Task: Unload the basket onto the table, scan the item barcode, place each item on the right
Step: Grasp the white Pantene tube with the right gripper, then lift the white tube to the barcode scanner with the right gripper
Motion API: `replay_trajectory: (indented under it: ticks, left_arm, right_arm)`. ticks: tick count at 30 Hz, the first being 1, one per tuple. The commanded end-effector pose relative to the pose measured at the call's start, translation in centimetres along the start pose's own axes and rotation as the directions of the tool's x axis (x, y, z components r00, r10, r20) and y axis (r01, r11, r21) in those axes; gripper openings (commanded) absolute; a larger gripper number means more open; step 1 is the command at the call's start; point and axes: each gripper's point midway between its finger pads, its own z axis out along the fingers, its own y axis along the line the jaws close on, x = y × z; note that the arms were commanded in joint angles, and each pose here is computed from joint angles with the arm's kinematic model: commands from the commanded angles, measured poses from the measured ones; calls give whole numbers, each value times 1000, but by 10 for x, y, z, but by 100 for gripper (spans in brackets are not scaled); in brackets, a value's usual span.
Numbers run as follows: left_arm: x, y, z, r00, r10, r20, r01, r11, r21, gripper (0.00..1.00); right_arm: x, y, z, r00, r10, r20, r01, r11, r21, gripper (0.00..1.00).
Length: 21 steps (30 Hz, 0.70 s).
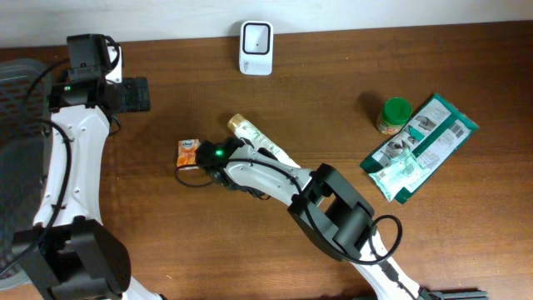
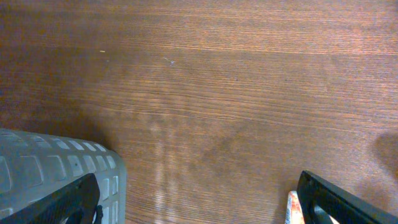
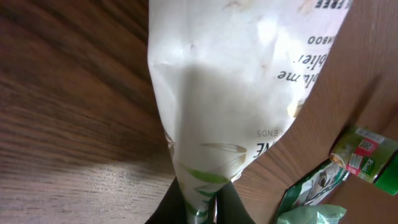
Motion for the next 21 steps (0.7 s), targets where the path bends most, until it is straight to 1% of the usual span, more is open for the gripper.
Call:
replay_trajectory:
  ticks: [1, 3, 4, 5, 6, 8, 9, 10, 13, 14, 15, 16, 17, 19, 21]
  left_arm:
    - [-3, 2, 1, 1000, 11, 5, -10, 1000, -8, 99]
    - [-3, 2, 1, 1000, 11, 5, -10, 1000, -8, 99]
    - [-3, 2, 1, 1000, 11, 5, -10, 1000, -8, 99]
    - [-3, 2, 1, 1000, 11, 5, -10, 1000, -8, 99]
    - [-3, 2, 1, 1000, 11, 5, -10, 1000, -8, 99]
    - [-3, 2, 1, 1000, 11, 5, -10, 1000, -8, 99]
    - [-3, 2, 1, 1000, 11, 5, -10, 1000, -8, 99]
    - [-3, 2, 1, 1000, 11, 5, -10, 1000, -8, 99]
    - [-3, 2, 1, 1000, 11, 5, -10, 1000, -8, 99]
    - [-3, 2, 1, 1000, 11, 5, -10, 1000, -8, 99]
    - [-3, 2, 1, 1000, 11, 5, -10, 1000, -8, 99]
    - [-3, 2, 1, 1000, 11, 5, -10, 1000, -8, 99]
    - [-3, 2, 1, 1000, 11, 5, -10, 1000, -8, 99]
    - [-3, 2, 1, 1000, 11, 5, -10, 1000, -8, 99]
    - [-3, 2, 1, 1000, 11, 5, -10, 1000, -8, 99]
  right_arm:
    - [-8, 10, -21, 1000, 29, 7, -28, 987, -159, 4]
    - [-19, 5, -59, 996, 66, 68, -40, 945, -324, 4]
    - [-25, -5, -101, 984, 130, 122, -40, 827, -560, 4]
    - [-24, -11, -108, 980, 163, 112, -57, 777, -627, 4]
    - [-23, -14, -115, 980, 179, 89, -51, 652, -756, 4]
    - [-21, -18, -114, 978, 205, 42, -48, 416, -908, 4]
    - [-19, -21, -107, 977, 215, 14, -72, 387, -919, 4]
    - [-11, -20, -82, 973, 224, -60, -134, 334, -933, 4]
    - [15, -5, -47, 966, 192, -172, -224, 293, -930, 4]
    - [23, 1, -39, 964, 179, -199, -245, 289, -926, 11]
    - [27, 1, -34, 962, 175, -211, -256, 304, -918, 30]
    - [28, -3, -27, 960, 180, -216, -266, 334, -904, 41]
    - [29, -13, -17, 955, 199, -221, -282, 371, -885, 47]
    - [26, -25, -8, 946, 235, -224, -300, 371, -879, 47]
    - [23, -41, 0, 934, 276, -225, -319, 364, -875, 53]
